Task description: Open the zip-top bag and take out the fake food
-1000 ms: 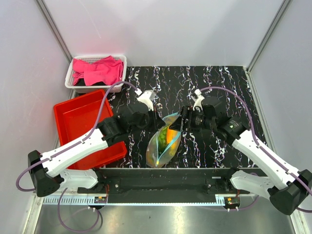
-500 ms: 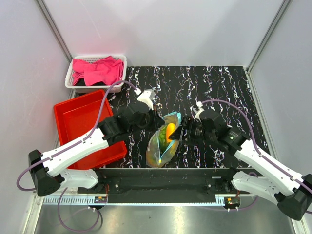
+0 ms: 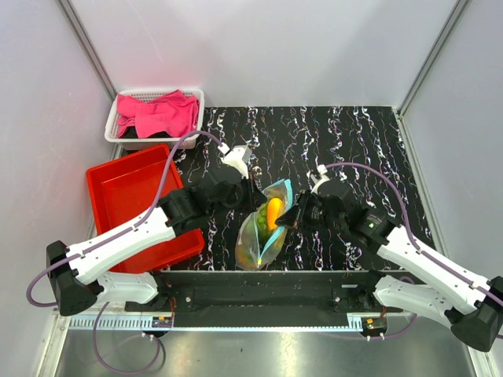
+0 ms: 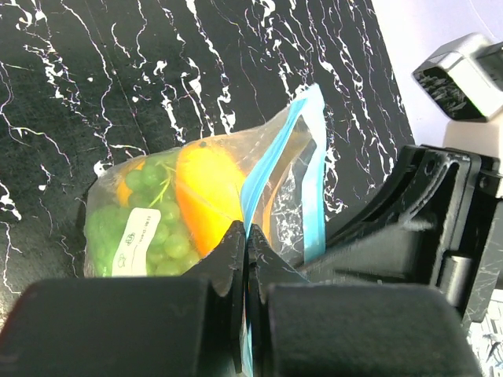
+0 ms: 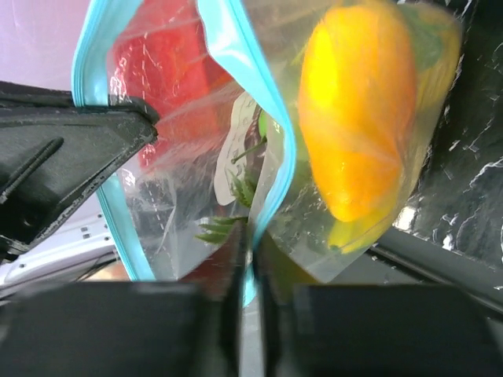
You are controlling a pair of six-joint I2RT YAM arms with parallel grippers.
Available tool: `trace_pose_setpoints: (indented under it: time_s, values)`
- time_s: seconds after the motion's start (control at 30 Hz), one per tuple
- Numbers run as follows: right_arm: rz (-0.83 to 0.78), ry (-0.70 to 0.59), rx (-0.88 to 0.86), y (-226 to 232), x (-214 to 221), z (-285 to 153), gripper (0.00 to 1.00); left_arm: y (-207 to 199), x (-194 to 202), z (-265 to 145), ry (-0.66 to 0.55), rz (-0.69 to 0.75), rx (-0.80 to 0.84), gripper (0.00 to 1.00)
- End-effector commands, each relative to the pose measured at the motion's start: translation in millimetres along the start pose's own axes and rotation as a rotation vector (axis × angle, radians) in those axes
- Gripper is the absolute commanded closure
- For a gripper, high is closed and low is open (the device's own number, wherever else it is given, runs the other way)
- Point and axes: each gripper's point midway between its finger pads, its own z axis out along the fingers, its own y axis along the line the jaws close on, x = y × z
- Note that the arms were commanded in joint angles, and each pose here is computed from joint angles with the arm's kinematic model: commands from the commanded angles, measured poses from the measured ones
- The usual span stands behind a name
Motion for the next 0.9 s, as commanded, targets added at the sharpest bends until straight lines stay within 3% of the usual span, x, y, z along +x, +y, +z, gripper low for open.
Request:
trace_pose_setpoints:
  time_s: [0.0, 0.27, 0.43, 0.87]
  values:
    - [-0.079, -0.086, -0.016, 5.4, -14.3, -8.0, 0.99, -32.1, -38.2, -13.8, -0.112, -0.012, 0.095, 1.0]
    - [-0.337, -0.233, 0.096, 1.9, -47.3, -58.4, 1.0, -60.7, -54.3, -16.2, -0.125, -0.027, 0.194, 1.0]
    - [-0.416, -0.236, 0.069, 13.1, -48.5, -82.1, 1.0, -43.6, -48.2, -3.0, -0.092, -0.058, 0.159, 1.0]
    - [-0.456, -0.044, -0.05, 19.9, -16.7, -34.7, 1.0, 25.2, 10.6, -1.5, 0.004, -0.045, 0.02, 1.0]
